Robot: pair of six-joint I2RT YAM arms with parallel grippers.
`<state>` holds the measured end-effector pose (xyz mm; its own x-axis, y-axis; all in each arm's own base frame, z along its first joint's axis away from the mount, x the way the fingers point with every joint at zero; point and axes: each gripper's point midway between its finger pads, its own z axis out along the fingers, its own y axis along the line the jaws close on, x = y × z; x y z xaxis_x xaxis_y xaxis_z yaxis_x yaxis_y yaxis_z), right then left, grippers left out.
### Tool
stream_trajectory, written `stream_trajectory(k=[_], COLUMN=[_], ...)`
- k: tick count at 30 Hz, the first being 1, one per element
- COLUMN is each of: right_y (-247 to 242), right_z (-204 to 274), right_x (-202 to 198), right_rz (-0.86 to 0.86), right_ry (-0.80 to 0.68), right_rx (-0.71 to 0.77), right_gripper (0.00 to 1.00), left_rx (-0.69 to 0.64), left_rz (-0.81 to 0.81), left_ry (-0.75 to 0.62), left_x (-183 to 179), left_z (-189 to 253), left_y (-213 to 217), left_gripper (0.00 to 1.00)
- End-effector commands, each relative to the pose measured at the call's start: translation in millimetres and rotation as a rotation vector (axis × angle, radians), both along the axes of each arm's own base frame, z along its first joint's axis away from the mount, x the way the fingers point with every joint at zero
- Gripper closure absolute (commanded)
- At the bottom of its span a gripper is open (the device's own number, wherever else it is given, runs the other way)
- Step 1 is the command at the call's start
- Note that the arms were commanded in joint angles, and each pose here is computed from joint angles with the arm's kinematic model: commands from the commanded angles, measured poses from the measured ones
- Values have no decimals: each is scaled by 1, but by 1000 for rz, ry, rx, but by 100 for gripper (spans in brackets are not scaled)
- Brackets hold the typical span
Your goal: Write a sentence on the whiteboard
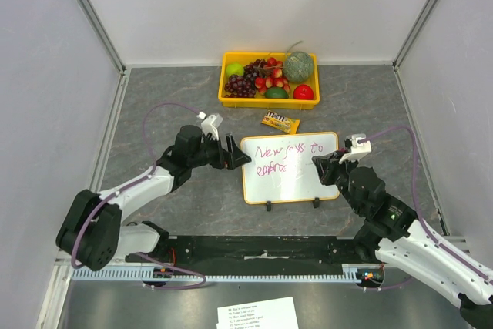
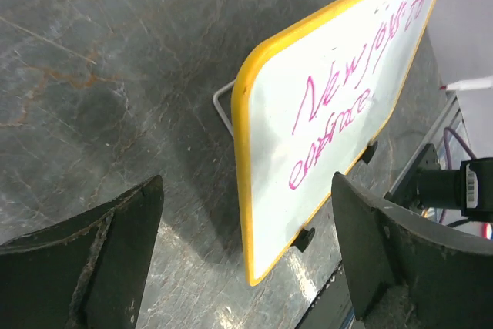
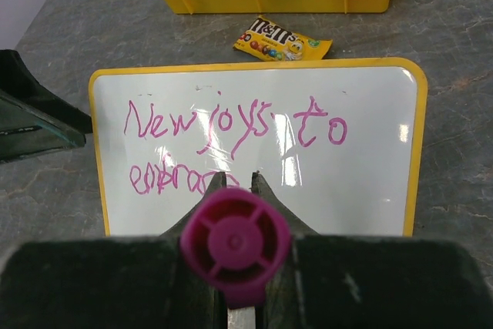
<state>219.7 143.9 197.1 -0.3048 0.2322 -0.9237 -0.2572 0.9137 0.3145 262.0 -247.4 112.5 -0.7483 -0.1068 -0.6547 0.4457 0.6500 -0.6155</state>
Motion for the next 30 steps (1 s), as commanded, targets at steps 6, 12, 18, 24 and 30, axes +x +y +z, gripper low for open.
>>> stream_trajectory(k=[6, 12, 18, 24, 30], right_y=[8, 10, 13, 21, 29], right_z=[19, 11, 1, -2, -4], right_x=[-6, -12, -19, -24, -35], right_rz=[40, 64, 89, 127, 194], right_ry=[-1, 41, 77, 104, 135], right_rx=[61, 78, 92, 111, 130], right_gripper=[100, 100, 100, 100, 100], left_rx=[29, 16, -20, -34, -54], left_rz=[95, 113, 135, 165, 177], left_ry=[-125, -190, -240, -244, -237], left_x=[5, 2, 3, 8, 10], left_z=[45, 79, 108, 116, 115], left_y=[21, 28, 30, 30, 28], left_gripper=[6, 6, 6, 6, 6])
